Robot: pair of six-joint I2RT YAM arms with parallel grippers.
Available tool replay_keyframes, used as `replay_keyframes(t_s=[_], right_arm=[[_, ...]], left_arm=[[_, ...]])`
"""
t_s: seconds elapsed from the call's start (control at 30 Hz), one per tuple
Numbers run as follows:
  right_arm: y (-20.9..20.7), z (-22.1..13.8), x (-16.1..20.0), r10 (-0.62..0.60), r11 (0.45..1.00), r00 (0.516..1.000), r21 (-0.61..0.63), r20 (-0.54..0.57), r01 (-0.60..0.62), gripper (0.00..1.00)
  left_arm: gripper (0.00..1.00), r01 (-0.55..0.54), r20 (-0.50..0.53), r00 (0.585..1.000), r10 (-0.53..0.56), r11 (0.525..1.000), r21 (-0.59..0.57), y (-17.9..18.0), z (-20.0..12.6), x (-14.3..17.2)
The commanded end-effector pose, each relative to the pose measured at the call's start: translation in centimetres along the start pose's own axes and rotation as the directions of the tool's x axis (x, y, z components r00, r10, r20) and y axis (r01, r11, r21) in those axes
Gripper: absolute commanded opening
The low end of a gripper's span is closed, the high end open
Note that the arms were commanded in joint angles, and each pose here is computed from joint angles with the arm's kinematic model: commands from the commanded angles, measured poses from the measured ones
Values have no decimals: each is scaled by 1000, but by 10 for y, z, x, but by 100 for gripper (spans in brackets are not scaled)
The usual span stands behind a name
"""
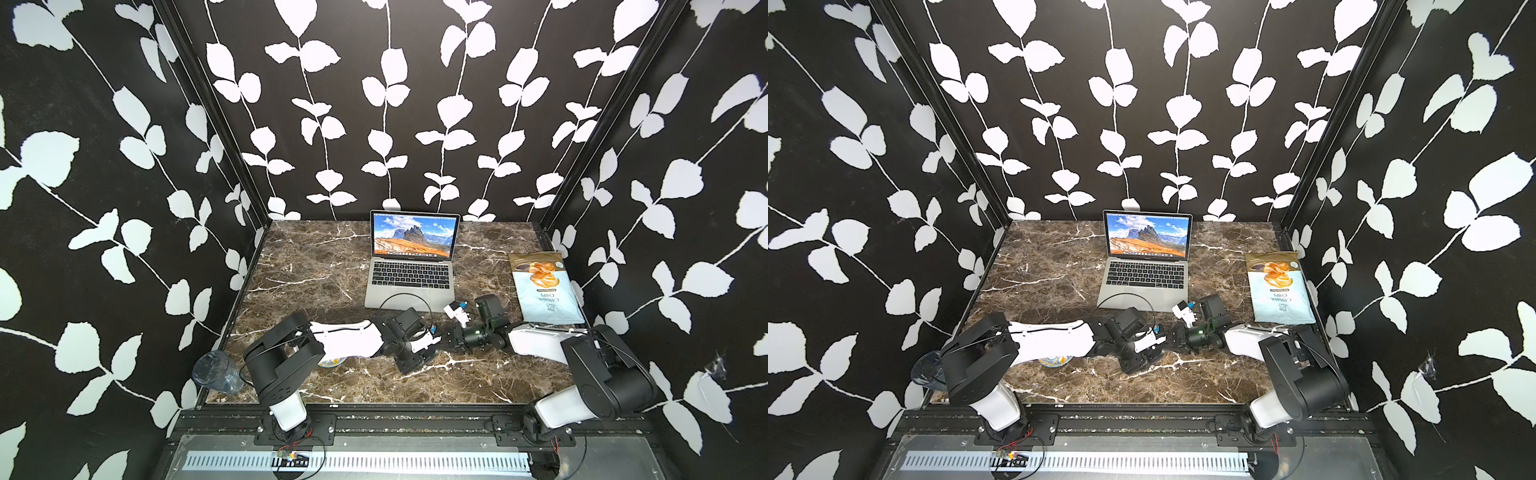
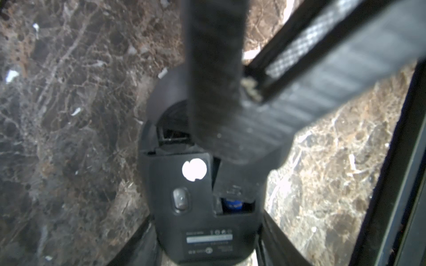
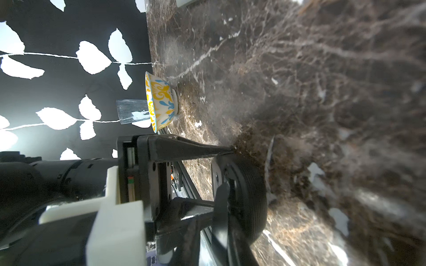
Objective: Insert the wireless mouse receiver into the laptop
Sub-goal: Close the lid on the mouse.
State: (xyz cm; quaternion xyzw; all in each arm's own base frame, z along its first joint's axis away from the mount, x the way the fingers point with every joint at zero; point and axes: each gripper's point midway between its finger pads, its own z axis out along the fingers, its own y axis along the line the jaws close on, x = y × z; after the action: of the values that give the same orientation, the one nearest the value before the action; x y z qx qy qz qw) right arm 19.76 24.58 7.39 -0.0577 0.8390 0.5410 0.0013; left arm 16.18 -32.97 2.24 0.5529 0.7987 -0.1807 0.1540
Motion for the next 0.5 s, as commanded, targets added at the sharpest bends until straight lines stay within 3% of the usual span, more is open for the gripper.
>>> replay_keyframes(t_s=[0.0, 0.47], right_arm=[[11, -2, -7, -56, 998, 998, 3, 17, 56, 24], [10, -7, -14, -83, 995, 996, 54, 19, 82, 35]], left_arm=[[32, 52, -188, 981, -43, 998, 43, -10, 16, 53], [32, 53, -191, 981, -42, 997, 49, -11, 17, 53]])
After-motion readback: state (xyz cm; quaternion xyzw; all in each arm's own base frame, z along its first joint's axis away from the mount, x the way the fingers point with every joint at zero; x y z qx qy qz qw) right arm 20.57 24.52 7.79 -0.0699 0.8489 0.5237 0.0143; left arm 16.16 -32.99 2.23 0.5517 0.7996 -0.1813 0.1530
